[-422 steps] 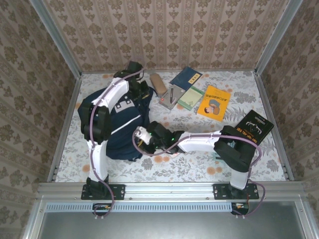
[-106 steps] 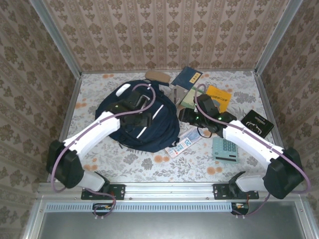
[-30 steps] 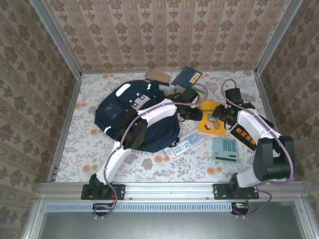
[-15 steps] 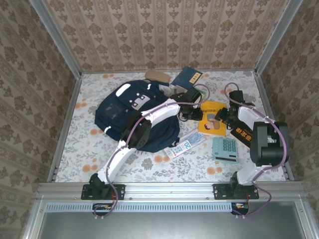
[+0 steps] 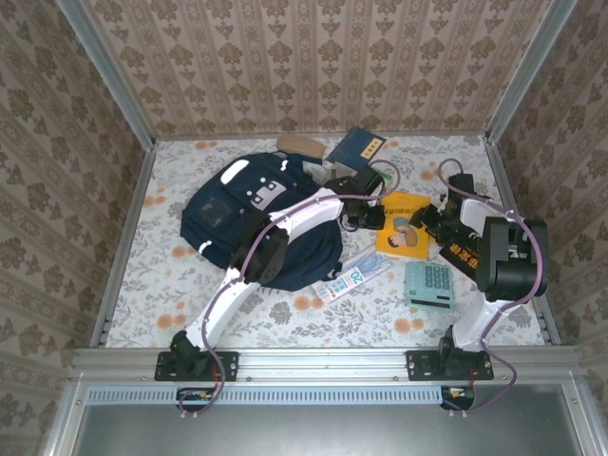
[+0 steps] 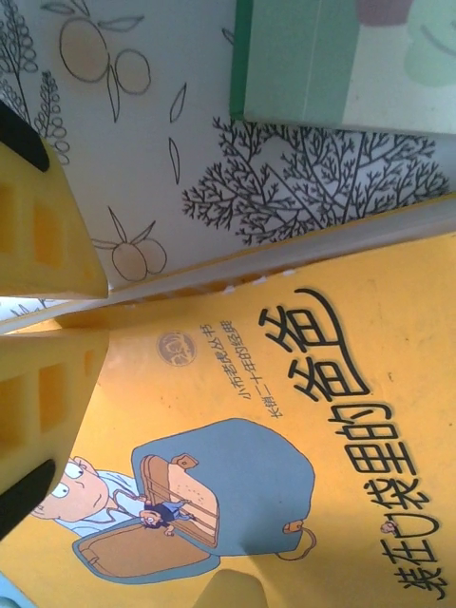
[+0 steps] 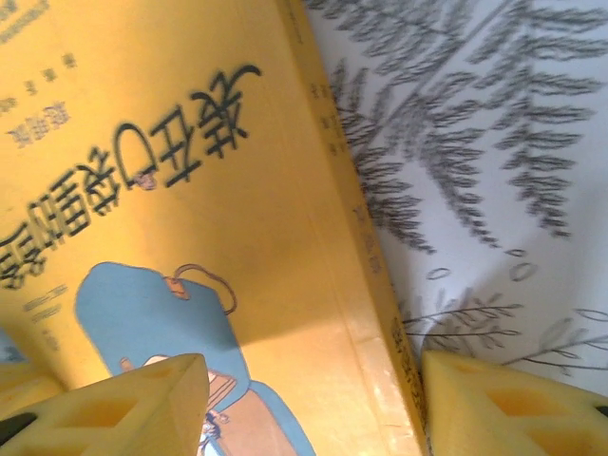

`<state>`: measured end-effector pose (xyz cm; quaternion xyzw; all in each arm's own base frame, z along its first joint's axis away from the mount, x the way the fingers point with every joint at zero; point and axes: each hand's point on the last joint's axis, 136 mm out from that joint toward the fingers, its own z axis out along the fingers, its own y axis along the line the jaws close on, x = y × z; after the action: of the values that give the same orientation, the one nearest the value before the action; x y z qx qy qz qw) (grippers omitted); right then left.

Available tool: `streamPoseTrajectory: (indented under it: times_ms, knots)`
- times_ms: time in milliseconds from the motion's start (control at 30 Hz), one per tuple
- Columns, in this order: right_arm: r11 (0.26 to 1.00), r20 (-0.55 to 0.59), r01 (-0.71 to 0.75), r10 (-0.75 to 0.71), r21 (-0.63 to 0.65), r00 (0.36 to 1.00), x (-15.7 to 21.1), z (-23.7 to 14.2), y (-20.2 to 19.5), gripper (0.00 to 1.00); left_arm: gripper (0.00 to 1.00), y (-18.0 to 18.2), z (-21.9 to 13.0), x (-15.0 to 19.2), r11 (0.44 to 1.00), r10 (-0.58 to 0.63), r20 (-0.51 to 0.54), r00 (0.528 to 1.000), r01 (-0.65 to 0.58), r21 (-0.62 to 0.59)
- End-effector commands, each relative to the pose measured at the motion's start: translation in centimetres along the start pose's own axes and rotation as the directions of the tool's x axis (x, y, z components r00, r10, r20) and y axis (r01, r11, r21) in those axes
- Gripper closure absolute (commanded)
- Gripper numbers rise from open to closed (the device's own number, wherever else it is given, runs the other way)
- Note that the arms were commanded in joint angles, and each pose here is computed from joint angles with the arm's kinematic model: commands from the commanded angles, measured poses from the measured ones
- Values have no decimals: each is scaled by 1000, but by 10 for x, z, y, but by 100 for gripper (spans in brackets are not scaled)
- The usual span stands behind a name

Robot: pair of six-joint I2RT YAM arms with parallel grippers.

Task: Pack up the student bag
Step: Pick up the book from the middle-right of the table.

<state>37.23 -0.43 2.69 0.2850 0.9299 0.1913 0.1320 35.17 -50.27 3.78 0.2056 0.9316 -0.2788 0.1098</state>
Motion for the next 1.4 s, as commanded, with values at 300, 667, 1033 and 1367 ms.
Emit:
streamPoseTrajectory:
  times_ms: [300,667,1033,1367]
  knots:
    - [836,-7,94,-116,-540,993,25,-33,100,45,84,29,19,25,999,-34,-121,992,33,-16]
    - [893,14,91,-95,-441,995,18,-22,85,72,83,28,17,25,999,-31,-125,992,30,-10]
    - [872,159,167,-104,-460,982,14,-67,93,100,52,12,-52,-17,992,-97,2,995,96,82]
    - [755,271,268,-124,-598,955,19,-131,134,100,44,-8,-158,-57,963,-174,210,962,122,239]
